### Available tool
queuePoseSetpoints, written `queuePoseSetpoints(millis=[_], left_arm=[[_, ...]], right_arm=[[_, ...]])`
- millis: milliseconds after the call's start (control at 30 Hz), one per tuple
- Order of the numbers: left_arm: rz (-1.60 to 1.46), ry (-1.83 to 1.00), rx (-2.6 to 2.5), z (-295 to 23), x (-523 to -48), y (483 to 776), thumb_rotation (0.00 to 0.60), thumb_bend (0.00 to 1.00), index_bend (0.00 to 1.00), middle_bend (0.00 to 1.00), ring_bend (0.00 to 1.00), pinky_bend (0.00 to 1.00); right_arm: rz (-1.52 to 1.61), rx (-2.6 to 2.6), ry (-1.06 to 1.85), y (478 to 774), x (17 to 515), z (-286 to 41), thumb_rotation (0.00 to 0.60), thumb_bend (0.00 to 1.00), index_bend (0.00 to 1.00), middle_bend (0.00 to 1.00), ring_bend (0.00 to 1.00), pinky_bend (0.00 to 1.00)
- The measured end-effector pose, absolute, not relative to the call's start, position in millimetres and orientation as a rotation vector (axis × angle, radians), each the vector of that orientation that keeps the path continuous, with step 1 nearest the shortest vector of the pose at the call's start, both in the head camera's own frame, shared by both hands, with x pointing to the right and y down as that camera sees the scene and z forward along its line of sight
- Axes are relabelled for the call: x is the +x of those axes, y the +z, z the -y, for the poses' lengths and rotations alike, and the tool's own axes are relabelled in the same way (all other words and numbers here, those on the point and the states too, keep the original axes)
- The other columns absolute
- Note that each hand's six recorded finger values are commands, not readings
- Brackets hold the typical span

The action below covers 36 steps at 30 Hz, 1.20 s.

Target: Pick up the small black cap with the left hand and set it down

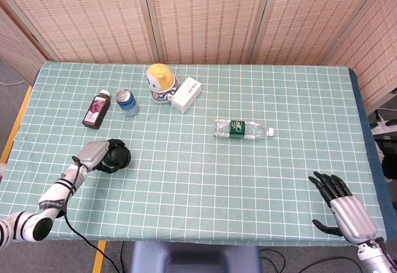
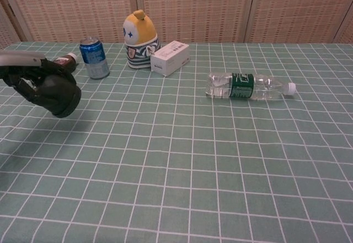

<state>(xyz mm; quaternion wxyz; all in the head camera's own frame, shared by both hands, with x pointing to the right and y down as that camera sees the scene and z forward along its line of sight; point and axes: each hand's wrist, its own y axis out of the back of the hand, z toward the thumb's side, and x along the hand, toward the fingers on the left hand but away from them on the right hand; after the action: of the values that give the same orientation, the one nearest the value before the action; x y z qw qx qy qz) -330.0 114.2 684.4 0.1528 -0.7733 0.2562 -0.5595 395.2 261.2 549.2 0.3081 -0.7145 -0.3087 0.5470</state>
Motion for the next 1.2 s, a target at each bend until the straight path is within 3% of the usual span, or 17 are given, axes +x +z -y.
queuePoseSetpoints(millis=[333,567,800,1033,1200], left_arm=[[-1.572,-1.093,-2.754,-95.4,-320.9,644.6,0.600,0.34,0.61,0.63,0.57,0.50],[-1.633,-0.844,-2.910,-96.3,-318.5,625.6,0.600,0.34,0.64,0.66,0.57,0.51],[-1.337,-1.052,-2.777,-105.6,-327.1,635.0,0.600,0.34,0.65,0.68,0.60,0.55],[-0.736,-1.434,-2.495,-126.6,-343.6,661.8,0.600,0.34,0.63,0.66,0.63,0.57],[-0.392,-1.558,-2.243,-130.6,-358.1,673.0,0.600,0.34,0.66,0.69,0.65,0.60]], right_arm=[[0.813,-1.895,1.450,550.7,393.7,-262.9,0.600,0.12,0.00,0.00,0.00,0.00],[0.813,-1.896,1.449,550.0,393.4,-263.5,0.600,0.12,0.00,0.00,0.00,0.00],[0.815,-1.899,1.446,549.2,393.8,-263.0,0.600,0.12,0.00,0.00,0.00,0.00],[0.820,-1.897,1.440,547.4,394.2,-262.5,0.600,0.12,0.00,0.00,0.00,0.00],[0.815,-1.895,1.444,547.8,394.5,-262.5,0.600,0.12,0.00,0.00,0.00,0.00]])
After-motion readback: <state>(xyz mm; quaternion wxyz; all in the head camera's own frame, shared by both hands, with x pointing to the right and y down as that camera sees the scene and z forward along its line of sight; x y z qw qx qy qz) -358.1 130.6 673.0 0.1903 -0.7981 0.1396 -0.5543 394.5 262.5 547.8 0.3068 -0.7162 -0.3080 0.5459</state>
